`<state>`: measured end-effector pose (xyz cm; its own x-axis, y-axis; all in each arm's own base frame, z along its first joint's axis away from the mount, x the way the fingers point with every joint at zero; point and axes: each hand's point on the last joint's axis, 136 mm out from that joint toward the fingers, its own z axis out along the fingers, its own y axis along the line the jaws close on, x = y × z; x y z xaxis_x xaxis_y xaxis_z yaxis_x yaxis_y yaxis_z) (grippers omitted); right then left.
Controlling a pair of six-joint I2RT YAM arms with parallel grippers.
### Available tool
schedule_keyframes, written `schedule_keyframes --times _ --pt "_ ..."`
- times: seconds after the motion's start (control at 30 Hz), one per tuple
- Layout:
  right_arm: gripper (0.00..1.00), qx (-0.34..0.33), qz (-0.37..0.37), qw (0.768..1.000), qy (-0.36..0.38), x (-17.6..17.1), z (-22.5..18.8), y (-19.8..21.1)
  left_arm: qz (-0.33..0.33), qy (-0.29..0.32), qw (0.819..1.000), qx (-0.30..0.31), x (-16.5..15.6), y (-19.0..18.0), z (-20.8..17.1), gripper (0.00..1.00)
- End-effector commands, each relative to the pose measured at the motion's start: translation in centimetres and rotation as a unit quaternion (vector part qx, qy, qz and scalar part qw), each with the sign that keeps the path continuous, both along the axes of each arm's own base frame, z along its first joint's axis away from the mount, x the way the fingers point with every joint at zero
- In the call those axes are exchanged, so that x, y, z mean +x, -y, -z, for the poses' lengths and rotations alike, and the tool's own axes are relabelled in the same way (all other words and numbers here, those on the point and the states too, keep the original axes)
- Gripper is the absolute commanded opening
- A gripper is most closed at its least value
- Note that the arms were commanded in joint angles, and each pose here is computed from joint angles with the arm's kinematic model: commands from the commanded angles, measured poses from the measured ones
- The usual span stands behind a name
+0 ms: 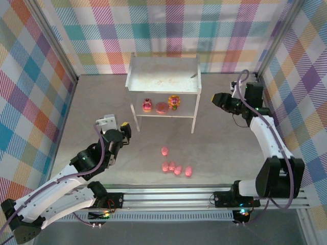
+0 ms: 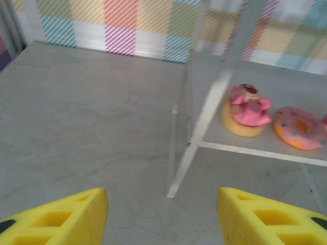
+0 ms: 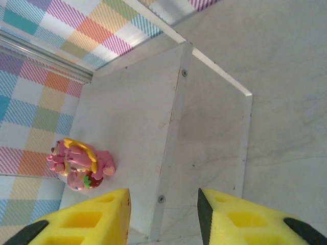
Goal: Place and organize the plastic toys onto the shelf
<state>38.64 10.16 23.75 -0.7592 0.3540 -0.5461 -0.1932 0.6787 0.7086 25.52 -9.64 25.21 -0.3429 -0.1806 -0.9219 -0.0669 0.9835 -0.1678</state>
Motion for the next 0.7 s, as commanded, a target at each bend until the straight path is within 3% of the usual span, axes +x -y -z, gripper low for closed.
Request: schedule_keyframes --times 0.0,0.07,0.17,0.67 --pt "0.36 0.047 -0.051 0.997 0.033 1.4 -1.9 -1.7 -0.025 -0.004 0.999 -0.021 0.2 -1.1 0.6 0.58" --pt "0.28 0.063 -0.073 0.995 0.034 2.1 -1.7 -2.3 -0.031 -0.007 0.999 -0.021 0.4 -1.5 1.0 0.59" --pt "0.26 0.087 -0.103 0.990 0.046 2.6 -1.8 -3.0 -0.040 -0.010 0.999 -0.025 0.6 -2.1 1.4 0.59" --pt "0.23 0.061 -0.218 0.966 0.123 3.3 -2.1 -6.4 -0.060 -0.022 0.997 -0.043 2.9 -3.3 2.4 0.61"
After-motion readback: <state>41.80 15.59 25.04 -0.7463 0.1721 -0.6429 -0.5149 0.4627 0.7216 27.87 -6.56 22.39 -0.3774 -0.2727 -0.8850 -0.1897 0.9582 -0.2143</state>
